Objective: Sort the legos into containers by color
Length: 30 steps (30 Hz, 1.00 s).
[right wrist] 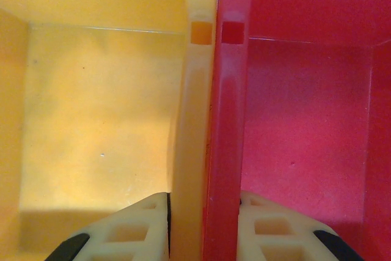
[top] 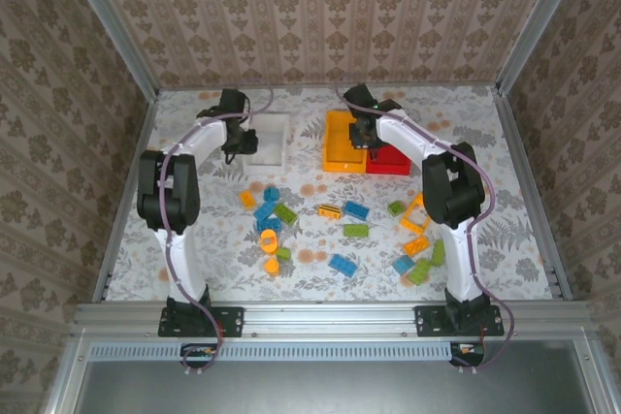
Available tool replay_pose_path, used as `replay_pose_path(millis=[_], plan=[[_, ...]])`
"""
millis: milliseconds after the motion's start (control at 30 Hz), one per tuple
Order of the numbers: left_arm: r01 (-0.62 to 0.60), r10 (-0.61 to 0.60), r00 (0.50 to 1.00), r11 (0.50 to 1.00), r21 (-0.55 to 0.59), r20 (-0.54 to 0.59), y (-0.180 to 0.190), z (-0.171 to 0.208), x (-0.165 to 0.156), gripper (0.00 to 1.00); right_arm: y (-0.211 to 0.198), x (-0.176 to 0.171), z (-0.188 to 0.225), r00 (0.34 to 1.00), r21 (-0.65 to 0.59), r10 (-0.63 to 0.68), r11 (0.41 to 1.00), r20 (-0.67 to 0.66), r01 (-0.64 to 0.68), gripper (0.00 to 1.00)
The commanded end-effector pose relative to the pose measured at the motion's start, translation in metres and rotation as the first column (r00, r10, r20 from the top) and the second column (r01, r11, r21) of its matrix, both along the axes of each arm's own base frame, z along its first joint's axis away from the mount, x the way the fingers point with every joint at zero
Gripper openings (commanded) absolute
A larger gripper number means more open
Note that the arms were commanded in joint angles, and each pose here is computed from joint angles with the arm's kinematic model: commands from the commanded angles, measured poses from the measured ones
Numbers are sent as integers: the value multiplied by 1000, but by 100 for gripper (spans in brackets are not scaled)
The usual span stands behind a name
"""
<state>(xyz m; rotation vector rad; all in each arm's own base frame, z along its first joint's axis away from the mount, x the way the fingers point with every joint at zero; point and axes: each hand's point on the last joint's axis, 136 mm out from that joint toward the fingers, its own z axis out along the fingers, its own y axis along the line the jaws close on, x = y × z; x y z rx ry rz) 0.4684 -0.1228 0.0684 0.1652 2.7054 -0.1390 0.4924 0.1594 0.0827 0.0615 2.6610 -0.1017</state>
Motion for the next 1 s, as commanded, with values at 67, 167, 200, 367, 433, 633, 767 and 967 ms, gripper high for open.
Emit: replay_pose_path(millis=[67, 167, 200, 367, 433, 633, 767, 967], plan=[[87, -89, 995, 995, 42, 45, -34, 22, -6, 18, 6, -12, 7, 997, -35, 76, 997, -7, -76, 11], [65, -66, 997, 997, 40, 37, -42, 23, -6, 18, 10, -14, 7, 995, -36, 96, 995, -17, -97, 11], [63, -64, 997, 997, 34, 40, -45, 23, -6, 17, 12, -15, 6, 995, -36, 99, 994, -21, -100, 11], [21, -21, 999, 1000, 12, 34, -54, 18, -6, 17, 18, -22, -1, 994, -22, 107, 994, -38, -108, 11], [-9, 9, 999, 1000, 10, 31, -53, 16, -6, 17, 18, -23, -2, 994, -17, 99, 995, -43, -100, 12], [-90, 91, 996, 995, -47, 14, -56, 13, -7, 17, 17, -24, 1, 996, -11, 81, 997, -35, -82, 25], [-69, 70, 997, 996, -51, 16, -67, 14, -8, 21, 15, -25, 14, 997, -12, 72, 997, -14, -72, 41], [-55, 56, 998, 997, -53, 29, -70, 20, -12, 38, -3, -34, 63, 996, -12, 23, 1000, 84, -22, 58]])
